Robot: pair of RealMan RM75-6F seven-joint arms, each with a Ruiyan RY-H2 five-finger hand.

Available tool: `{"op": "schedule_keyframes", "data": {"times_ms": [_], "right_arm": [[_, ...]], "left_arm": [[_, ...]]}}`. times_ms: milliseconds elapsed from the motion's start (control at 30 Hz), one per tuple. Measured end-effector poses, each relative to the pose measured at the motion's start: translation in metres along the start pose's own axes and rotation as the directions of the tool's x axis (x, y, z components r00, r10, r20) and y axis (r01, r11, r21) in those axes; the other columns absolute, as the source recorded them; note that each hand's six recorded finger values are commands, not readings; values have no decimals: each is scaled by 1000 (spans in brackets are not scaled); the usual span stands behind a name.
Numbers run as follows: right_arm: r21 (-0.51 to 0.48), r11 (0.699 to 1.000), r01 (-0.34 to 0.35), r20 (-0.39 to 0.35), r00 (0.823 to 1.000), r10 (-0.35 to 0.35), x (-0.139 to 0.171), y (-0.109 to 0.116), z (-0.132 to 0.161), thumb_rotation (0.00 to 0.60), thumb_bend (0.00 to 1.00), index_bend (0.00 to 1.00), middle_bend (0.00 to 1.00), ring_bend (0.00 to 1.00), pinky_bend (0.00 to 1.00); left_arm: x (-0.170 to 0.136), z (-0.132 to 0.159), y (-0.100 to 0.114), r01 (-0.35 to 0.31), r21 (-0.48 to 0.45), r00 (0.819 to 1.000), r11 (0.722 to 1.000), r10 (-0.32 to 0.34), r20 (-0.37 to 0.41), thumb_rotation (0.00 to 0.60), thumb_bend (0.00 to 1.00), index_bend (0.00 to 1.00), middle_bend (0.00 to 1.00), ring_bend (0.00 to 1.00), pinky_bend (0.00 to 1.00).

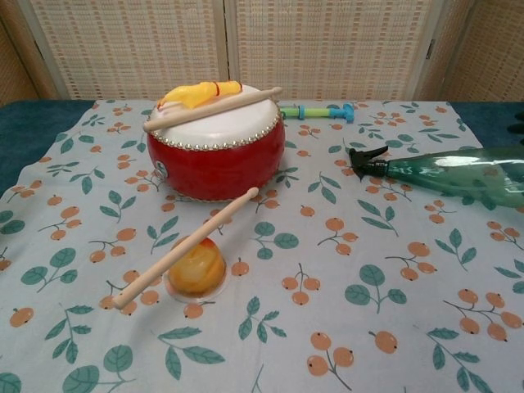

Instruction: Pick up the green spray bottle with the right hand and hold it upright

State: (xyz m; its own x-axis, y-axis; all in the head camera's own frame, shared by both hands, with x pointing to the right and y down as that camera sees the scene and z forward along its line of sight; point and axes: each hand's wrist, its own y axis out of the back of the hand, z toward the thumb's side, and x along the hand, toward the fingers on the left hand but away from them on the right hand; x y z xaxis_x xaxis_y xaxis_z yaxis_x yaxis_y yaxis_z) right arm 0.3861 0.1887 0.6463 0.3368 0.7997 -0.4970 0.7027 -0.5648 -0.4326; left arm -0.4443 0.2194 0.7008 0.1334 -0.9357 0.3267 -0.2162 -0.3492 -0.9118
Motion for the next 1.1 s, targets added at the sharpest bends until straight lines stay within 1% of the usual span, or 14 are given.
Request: {"op": "schedule_keyframes", "data": {"times_ms": [67,167,267,367,467,567,600,700,800,867,900,967,1033,1100], "right_arm": [[12,1000,23,-16,1000,-23,0,8,12,600,0,19,92,0,122],[68,993,93,-32,995,-91,-9,25,27,600,0,138,167,7,170],[173,970,171,-36,985,-167,-24,41,37,600,0,215,194,20,185],[314,924,219,-24,975,-222,-42,52,45,600,0,251,233,63,229],[476,845,244,-14,963,-270,-61,59,54,600,0,307,267,95,257],[641,731,236,6,950,-312,-80,63,63,600,0,320,272,95,257],[701,678,221,17,945,-326,-88,64,66,600,0,325,273,95,252],[822,546,160,52,935,-351,-107,61,76,600,0,358,273,93,201],[886,457,72,110,927,-357,-128,52,84,600,0,390,273,54,91],[898,440,12,160,922,-352,-140,43,86,600,0,406,273,18,25],[897,441,-26,195,919,-343,-147,36,86,600,0,414,273,11,11],[884,461,-75,245,914,-322,-158,22,87,600,0,425,273,9,5],[861,494,-120,291,913,-285,-172,1,89,600,0,430,272,9,2],[851,504,-146,307,918,-252,-184,-17,94,600,0,435,273,9,0]], "left_arm": [[0,1,0,1,-6,1000,1000,-1,3,600,223,0,0,0,27],[0,4,-1,5,-18,1000,1000,-5,15,600,223,0,0,0,27],[-1,8,-1,9,-30,999,1000,-8,31,600,223,0,0,0,27],[-1,9,-1,11,-38,999,999,-10,38,600,224,0,0,0,27],[0,9,-1,14,-46,999,999,-12,37,600,223,0,0,0,27],[0,7,-1,16,-60,999,998,-14,35,600,223,0,0,0,27],[0,7,0,16,-65,999,998,-14,34,600,223,0,0,0,27],[0,6,1,15,-76,999,997,-13,32,600,223,0,0,0,27],[1,5,2,12,-85,999,996,-9,32,600,223,0,0,0,27],[1,3,4,7,-87,1000,996,-4,29,600,222,0,0,0,27],[1,2,5,2,-91,1000,996,1,25,600,223,0,0,0,27],[2,0,7,-4,-97,1000,995,6,20,600,223,0,0,0,27],[2,-2,9,-8,-104,1000,995,9,14,600,223,0,0,0,27],[2,-3,9,-9,-104,1000,995,11,12,600,222,0,0,0,27]]}}
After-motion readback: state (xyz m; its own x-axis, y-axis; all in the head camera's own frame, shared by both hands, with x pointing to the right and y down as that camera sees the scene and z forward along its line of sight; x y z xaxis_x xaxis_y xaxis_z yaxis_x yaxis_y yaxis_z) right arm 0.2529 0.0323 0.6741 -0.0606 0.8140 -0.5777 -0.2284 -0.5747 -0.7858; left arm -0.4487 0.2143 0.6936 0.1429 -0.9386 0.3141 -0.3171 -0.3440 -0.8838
